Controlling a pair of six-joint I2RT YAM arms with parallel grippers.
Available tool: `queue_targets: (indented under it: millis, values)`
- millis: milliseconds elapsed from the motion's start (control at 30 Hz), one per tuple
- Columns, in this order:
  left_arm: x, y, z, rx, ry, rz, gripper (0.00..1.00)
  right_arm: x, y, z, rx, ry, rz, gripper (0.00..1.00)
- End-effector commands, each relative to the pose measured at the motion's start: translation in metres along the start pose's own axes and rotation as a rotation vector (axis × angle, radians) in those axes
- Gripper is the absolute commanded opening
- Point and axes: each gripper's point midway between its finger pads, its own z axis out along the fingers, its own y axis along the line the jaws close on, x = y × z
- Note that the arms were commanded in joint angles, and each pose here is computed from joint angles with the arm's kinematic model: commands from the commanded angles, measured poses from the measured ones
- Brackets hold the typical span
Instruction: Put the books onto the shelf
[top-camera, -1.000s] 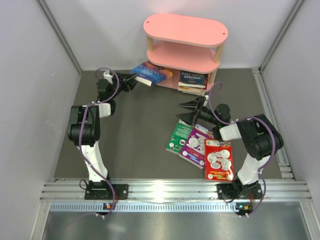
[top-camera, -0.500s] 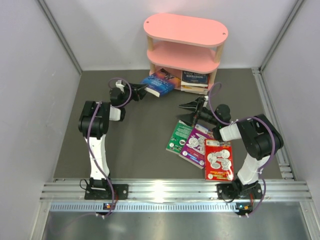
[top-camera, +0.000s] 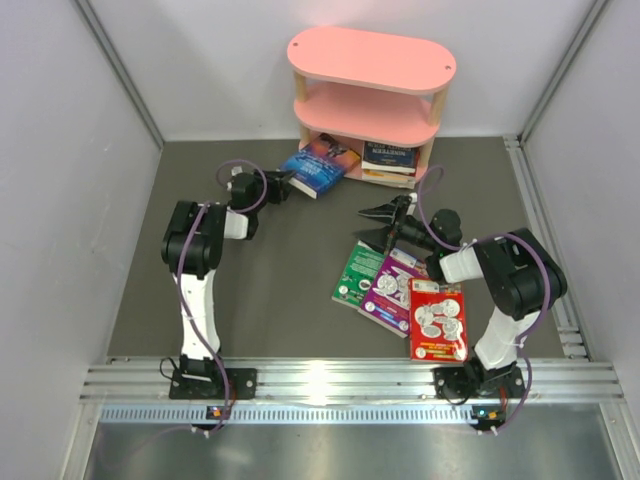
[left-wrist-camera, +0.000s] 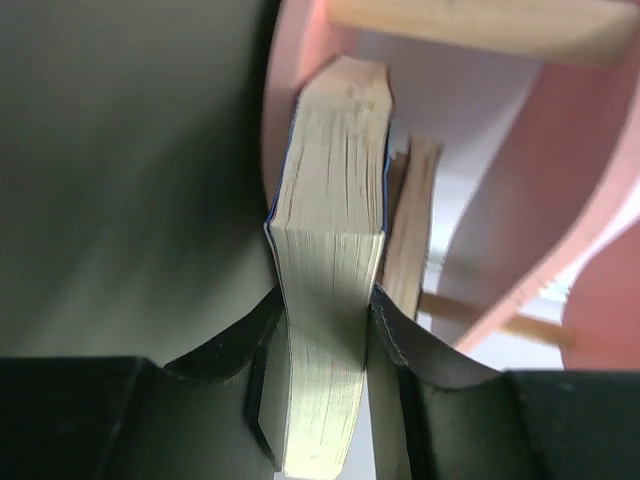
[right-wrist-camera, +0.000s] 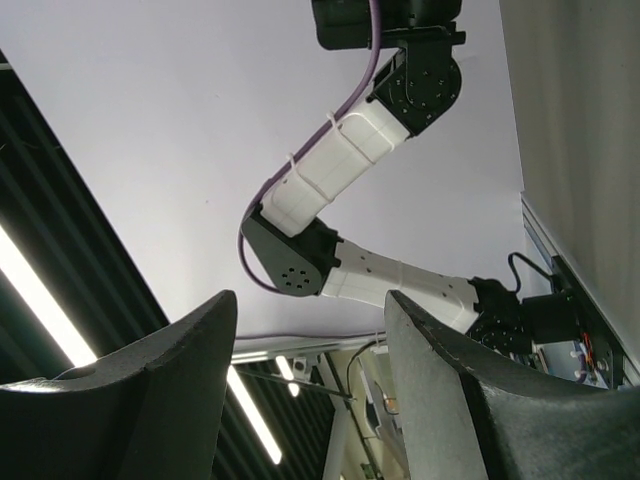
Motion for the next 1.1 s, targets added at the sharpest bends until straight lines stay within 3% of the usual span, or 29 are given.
queue_targets:
  millis: [0,233,333,367,433,833,900,967,1067]
  values:
    - [-0.024,-0.053,0.01,0.094,-0.182,0.056,0.0,0.003,0.013,-0.003,-0.032,0.009,-0.069,0.61]
    - [-0.02,-0.03,0.03,-0.038,-0.346,-0.006,0.0,0.0,0.012,-0.001,-0.02,0.005,-0.068,0.6]
    - [-0.022,-0.018,0.032,-0.125,-0.431,-0.058,0.0,0.0,0.012,-0.002,-0.019,0.003,-0.068,0.6]
    - [-0.022,0.001,0.03,-0.222,-0.452,-0.072,0.0,-0.001,0.012,-0.002,-0.018,0.003,-0.067,0.6]
    - [-0.022,-0.009,0.037,-0.228,-0.496,-0.062,0.0,-0.001,0.011,-0.004,-0.017,-0.001,-0.065,0.6]
    - [-0.01,0.011,0.08,-0.386,-0.584,-0.067,0.0,-0.006,0.008,-0.032,-0.005,-0.034,-0.064,0.6]
    - [-0.003,0.015,0.093,-0.381,-0.55,-0.071,0.05,-0.01,0.007,-0.038,-0.006,-0.047,-0.068,0.6]
    - [0.001,0.018,0.096,-0.388,-0.545,-0.062,0.18,-0.012,0.005,-0.041,0.0,-0.052,-0.061,0.61]
    - [0.006,0.023,0.103,-0.384,-0.5,-0.06,0.46,-0.013,0.006,-0.043,-0.001,-0.048,-0.067,0.6]
